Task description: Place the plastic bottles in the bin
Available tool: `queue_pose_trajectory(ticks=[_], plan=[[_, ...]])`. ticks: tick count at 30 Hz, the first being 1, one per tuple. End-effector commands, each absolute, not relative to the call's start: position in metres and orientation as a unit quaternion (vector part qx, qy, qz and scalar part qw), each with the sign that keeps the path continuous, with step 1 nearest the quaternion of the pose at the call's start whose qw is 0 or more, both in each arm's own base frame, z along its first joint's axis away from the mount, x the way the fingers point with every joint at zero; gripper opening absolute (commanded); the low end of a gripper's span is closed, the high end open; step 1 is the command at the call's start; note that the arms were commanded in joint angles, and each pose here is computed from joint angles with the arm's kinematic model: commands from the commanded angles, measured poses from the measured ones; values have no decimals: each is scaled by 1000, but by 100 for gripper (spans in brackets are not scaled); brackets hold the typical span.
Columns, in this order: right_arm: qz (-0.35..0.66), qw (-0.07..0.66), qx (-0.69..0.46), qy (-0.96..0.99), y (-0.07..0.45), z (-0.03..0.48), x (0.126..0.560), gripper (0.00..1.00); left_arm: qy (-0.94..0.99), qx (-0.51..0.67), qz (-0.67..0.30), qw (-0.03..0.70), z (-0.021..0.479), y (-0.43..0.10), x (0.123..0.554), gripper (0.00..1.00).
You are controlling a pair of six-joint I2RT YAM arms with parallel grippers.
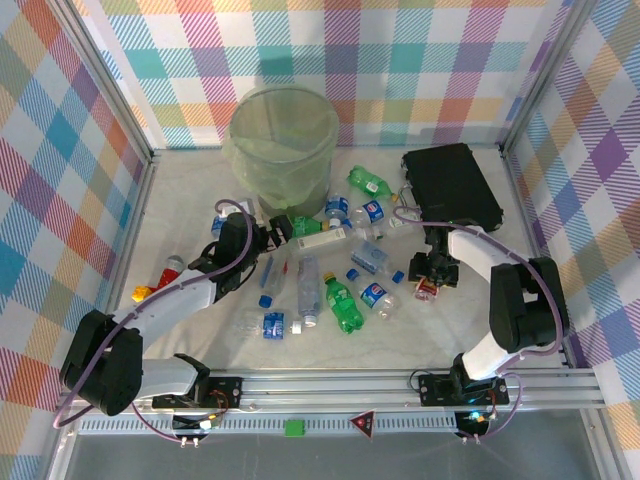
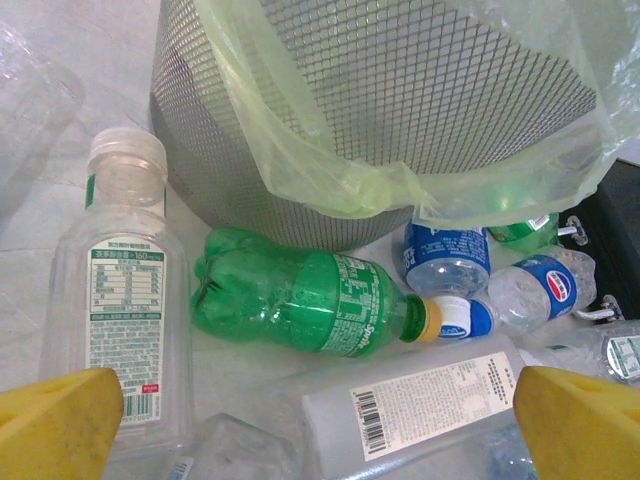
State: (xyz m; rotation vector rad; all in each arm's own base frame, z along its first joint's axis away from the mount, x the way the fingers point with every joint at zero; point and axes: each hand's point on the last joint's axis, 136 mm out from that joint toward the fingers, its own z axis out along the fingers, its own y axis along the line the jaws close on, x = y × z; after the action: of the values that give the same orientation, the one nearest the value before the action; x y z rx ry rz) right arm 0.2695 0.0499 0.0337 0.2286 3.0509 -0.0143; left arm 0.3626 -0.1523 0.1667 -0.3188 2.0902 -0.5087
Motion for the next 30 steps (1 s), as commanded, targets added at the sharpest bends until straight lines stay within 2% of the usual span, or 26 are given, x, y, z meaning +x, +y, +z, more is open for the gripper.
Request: queue_pose_trajectory(ticks=[1,4,8,12,18,23,26,30], plan=[[-5,47,80,996,50,39,268,57,848,-128,-186,479,170,-145,361,100],[1,66,86,994,50,55,269,49,846,-131,-174,487,173,-140,362,100],[41,121,88,988,60,98,278,47,840,-139,-150,502,178,-129,362,100],[127,204,79,968,87,165,300,48,830,-150,-128,521,189,-115,361,100],[285,323,12,902,166,273,352,47,821,-177,-118,531,191,-92,353,100],[344,396,-85,847,244,357,384,47,819,-200,-113,526,188,-69,341,100],[370,420,-125,819,282,388,406,47,821,-208,-109,520,184,-57,331,100],[372,435,-161,804,325,405,437,47,821,-222,-112,514,176,-47,319,100]])
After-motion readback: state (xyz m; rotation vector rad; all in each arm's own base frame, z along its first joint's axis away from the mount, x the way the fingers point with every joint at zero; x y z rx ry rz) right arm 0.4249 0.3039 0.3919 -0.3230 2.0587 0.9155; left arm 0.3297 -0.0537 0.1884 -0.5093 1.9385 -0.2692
